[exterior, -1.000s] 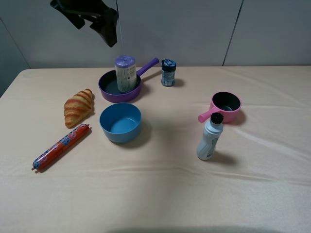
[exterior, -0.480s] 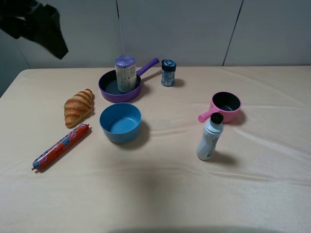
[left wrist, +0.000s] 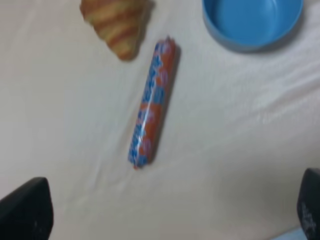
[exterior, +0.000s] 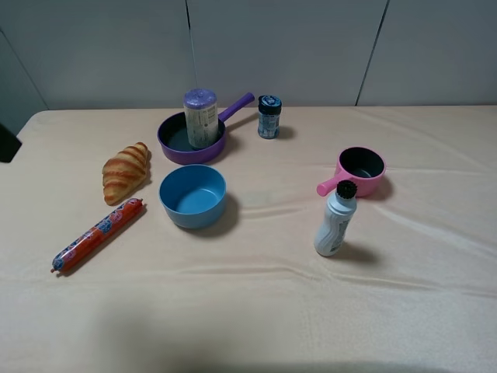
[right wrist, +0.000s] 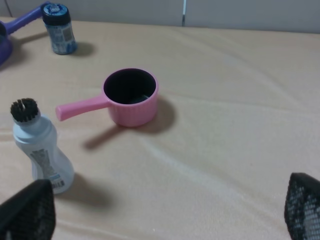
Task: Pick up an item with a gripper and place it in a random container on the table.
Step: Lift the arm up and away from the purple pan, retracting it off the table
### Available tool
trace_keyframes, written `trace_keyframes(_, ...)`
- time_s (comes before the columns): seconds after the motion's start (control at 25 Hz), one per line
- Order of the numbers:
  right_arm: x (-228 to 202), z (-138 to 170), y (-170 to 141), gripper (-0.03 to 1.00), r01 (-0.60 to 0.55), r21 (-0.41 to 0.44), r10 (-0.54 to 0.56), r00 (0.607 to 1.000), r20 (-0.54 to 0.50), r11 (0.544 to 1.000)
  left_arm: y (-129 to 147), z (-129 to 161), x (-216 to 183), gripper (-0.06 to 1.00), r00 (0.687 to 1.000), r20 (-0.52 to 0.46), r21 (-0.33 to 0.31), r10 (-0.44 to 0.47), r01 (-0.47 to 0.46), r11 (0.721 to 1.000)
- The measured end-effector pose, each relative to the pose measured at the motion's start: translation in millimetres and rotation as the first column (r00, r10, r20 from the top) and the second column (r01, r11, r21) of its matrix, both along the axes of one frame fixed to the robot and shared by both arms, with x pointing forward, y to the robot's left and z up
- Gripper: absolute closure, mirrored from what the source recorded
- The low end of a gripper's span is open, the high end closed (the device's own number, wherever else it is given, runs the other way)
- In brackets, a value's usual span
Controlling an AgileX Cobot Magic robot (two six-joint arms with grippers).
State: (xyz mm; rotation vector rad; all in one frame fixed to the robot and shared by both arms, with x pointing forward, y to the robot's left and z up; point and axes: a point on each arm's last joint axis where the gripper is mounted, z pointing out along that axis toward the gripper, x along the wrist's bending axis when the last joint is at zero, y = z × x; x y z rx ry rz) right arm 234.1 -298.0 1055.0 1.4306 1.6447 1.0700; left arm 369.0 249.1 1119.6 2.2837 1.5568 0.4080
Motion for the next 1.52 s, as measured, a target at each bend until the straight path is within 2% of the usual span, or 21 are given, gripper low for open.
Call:
trace_keyframes(0.16, 0.0, 0.0, 0.0, 0.27, 0.000, 0.000, 0.000, 1.000, 0.000, 1.000, 9.7, -27.7, -25.9, -0.05, 0.999, -0.044, -0.018, 0.029, -0.030, 0.999)
trace_keyframes(0.4, 0.0, 0.0, 0.0, 0.27, 0.000, 0.000, 0.000, 1.000, 0.000, 1.000, 22.0, -73.2, -54.7, -0.05, 0.992, -0.111, -0.005, 0.056, -0.057, 0.998)
trace_keyframes(0.56, 0.0, 0.0, 0.0, 0.27, 0.000, 0.000, 0.000, 1.000, 0.000, 1.000, 26.9, -90.3, -65.5, -0.05, 0.994, -0.094, -0.016, 0.058, -0.060, 0.998)
trace_keyframes(0.8, 0.0, 0.0, 0.0, 0.27, 0.000, 0.000, 0.000, 1.000, 0.000, 1.000, 30.2, -91.1, -72.7, -0.05, 0.998, -0.029, -0.051, 0.059, -0.060, 0.997)
trace_keyframes(1.12, 0.0, 0.0, 0.0, 0.27, 0.000, 0.000, 0.000, 1.000, 0.000, 1.000, 38.7, -83.9, -92.0, -0.05, 0.986, 0.105, -0.143, 0.132, -0.117, 0.983)
trace_keyframes(1.28, 0.0, 0.0, 0.0, 0.27, 0.000, 0.000, 0.000, 1.000, 0.000, 1.000, 41.9, -80.2, -106.2, -0.05, 0.960, 0.207, -0.182, 0.191, -0.155, 0.971)
trace_keyframes(1.52, 0.0, 0.0, 0.0, 0.27, 0.000, 0.000, 0.000, 1.000, 0.000, 1.000, 43.2, -77.9, -127.0, -0.05, 0.895, 0.347, -0.220, 0.279, -0.211, 0.952)
